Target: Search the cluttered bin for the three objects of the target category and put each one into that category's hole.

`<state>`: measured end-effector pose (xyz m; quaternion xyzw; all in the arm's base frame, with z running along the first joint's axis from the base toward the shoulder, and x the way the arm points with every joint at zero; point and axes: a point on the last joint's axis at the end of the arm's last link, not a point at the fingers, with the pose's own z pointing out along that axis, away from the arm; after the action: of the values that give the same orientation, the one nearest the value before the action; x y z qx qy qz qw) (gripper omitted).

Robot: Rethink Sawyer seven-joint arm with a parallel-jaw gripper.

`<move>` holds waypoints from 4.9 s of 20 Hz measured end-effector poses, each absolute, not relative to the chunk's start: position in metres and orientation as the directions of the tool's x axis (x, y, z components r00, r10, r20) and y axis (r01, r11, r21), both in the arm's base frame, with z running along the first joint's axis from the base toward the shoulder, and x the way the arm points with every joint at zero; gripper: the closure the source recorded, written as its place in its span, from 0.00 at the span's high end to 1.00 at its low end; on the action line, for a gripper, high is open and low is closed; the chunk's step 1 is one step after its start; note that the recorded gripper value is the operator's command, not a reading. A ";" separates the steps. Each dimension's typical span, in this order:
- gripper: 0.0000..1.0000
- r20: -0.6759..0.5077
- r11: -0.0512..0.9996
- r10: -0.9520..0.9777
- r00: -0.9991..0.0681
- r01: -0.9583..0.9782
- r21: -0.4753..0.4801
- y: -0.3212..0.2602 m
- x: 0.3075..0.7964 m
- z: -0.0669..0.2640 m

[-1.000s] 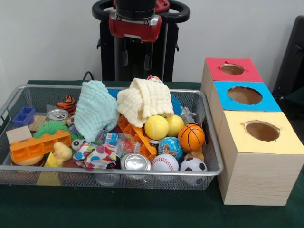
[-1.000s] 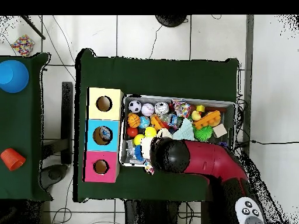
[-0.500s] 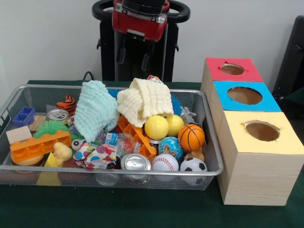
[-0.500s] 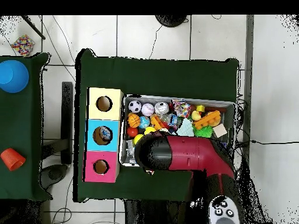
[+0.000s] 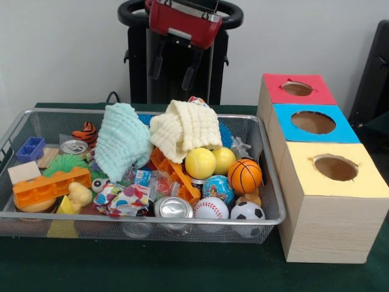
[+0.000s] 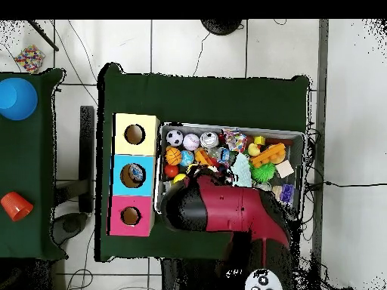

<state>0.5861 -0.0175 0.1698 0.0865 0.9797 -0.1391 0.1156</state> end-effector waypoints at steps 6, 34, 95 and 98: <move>1.00 -0.416 0.934 0.149 -0.897 0.265 -0.238 -0.039 0.597 0.159; 1.00 -0.481 0.922 0.173 -0.860 0.312 -0.227 -0.121 0.604 0.040; 1.00 -0.224 0.933 0.297 -0.928 0.332 -0.140 -0.023 0.559 0.049; 1.00 -0.233 0.927 0.296 -0.926 0.337 -0.163 -0.021 0.557 0.055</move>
<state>0.5570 -0.0209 0.0554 0.1620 0.9763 -0.1004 0.1028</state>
